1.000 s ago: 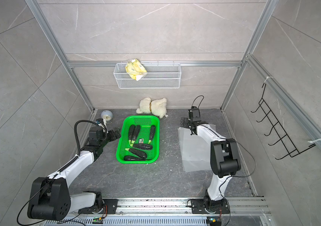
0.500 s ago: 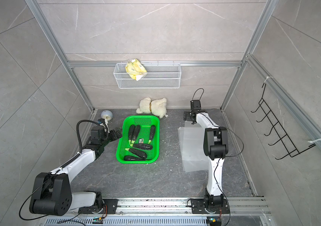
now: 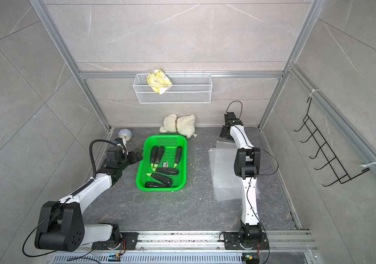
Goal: Place the eggplant in a zip-top bag and seal the zipper
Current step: Adjust the zipper food storage bag at the center of the board.
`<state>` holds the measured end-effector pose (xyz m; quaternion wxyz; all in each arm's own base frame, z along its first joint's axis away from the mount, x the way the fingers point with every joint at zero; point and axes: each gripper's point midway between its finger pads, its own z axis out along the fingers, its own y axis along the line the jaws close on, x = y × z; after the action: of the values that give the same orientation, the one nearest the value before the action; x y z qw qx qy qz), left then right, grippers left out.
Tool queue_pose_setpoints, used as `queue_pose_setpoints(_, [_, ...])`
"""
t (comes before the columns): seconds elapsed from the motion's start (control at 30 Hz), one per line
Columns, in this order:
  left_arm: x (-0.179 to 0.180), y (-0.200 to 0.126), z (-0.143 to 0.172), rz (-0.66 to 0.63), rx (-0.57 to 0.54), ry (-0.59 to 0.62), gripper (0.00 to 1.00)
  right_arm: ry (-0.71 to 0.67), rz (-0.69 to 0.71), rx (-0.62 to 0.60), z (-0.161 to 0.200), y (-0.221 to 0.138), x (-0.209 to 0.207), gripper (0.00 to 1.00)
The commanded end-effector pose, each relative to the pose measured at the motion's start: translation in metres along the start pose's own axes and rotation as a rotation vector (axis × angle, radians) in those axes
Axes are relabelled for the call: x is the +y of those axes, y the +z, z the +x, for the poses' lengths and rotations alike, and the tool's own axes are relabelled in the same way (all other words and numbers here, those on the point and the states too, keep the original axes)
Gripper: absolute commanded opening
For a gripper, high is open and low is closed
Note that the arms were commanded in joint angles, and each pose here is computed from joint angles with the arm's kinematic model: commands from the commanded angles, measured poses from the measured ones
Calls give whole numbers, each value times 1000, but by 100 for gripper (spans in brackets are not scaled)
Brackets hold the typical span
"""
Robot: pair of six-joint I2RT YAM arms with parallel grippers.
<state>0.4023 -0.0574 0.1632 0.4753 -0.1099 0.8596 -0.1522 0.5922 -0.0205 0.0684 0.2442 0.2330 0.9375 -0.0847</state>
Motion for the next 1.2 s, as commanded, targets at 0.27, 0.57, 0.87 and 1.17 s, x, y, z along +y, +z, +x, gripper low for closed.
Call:
queue_pose_setpoints(0.27, [-4, -5, -12, 7, -37, 8, 99, 76, 165, 96, 28, 18, -17, 92])
queue_pose_setpoints(0.57, [-4, -5, -9, 11, -36, 2, 99, 115, 133, 151, 36, 30, -22, 91])
queue_pose_setpoints(0.87, [-4, -8, -8, 13, -41, -1, 99, 145, 36, 223, 58, 39, -10, 74])
queue_pose_setpoints(1.17, [-4, -10, -9, 14, -43, 1, 99, 155, -32, 208, 64, 27, -9, 48])
